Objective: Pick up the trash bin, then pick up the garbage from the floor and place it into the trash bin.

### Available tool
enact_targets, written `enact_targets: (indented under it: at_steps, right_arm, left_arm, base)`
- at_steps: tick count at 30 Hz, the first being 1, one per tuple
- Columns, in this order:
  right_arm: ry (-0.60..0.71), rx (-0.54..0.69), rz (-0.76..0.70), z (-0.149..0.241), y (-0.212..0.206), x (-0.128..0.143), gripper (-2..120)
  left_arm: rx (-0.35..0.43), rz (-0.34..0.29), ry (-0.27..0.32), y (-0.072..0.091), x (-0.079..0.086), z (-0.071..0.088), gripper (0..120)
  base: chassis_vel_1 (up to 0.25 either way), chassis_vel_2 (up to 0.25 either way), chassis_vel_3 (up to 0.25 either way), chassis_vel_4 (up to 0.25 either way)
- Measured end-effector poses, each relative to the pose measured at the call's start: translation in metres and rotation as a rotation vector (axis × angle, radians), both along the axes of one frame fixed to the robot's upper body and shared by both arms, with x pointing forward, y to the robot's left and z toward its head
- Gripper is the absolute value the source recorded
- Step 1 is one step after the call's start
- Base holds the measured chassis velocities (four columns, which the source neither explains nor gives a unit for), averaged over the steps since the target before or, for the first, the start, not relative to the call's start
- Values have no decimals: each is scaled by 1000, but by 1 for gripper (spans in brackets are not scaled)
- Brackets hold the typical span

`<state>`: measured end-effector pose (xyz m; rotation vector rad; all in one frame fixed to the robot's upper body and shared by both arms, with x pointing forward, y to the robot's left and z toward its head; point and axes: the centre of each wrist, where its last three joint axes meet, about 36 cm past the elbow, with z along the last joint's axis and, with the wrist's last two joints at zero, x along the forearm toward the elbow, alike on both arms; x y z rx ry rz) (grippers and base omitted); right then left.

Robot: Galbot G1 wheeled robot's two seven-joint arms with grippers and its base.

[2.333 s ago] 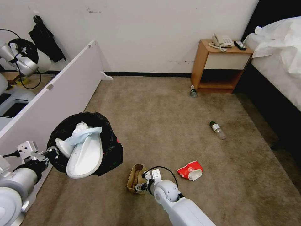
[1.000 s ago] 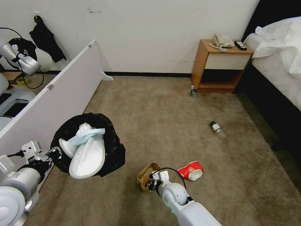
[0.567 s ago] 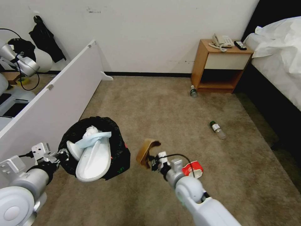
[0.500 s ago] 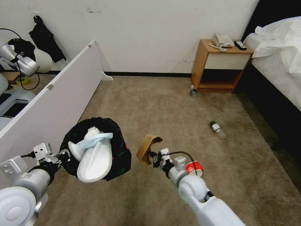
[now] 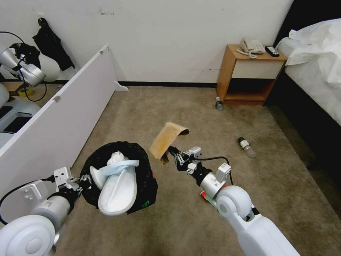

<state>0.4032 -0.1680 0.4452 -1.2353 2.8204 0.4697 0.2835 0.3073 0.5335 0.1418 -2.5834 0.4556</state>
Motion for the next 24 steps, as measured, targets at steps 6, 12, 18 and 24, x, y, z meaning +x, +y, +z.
enact_targets:
  at_steps: [6, 12, 18, 24]
  right_arm:
    - [-63, 73, 81, 11, 4, 3, 0]
    - [-117, 104, 183, 9, 10, 2, 0]
    - [-126, 80, 230, 0, 14, 0, 0]
    - [-147, -1, 274, -17, 16, -3, 0]
  left_arm:
    - [-3, -32, 22, -8, -1, -5, 1]
    - [4, -83, 36, -24, -3, -9, 1]
    - [-6, -118, 45, -35, -7, -10, 1]
    - [-15, -139, 36, -42, -10, -6, 1]
  base:
    - [0, 0, 0, 0]
    - [0, 0, 0, 0]
    - [0, 0, 0, 0]
    - [0, 0, 0, 0]
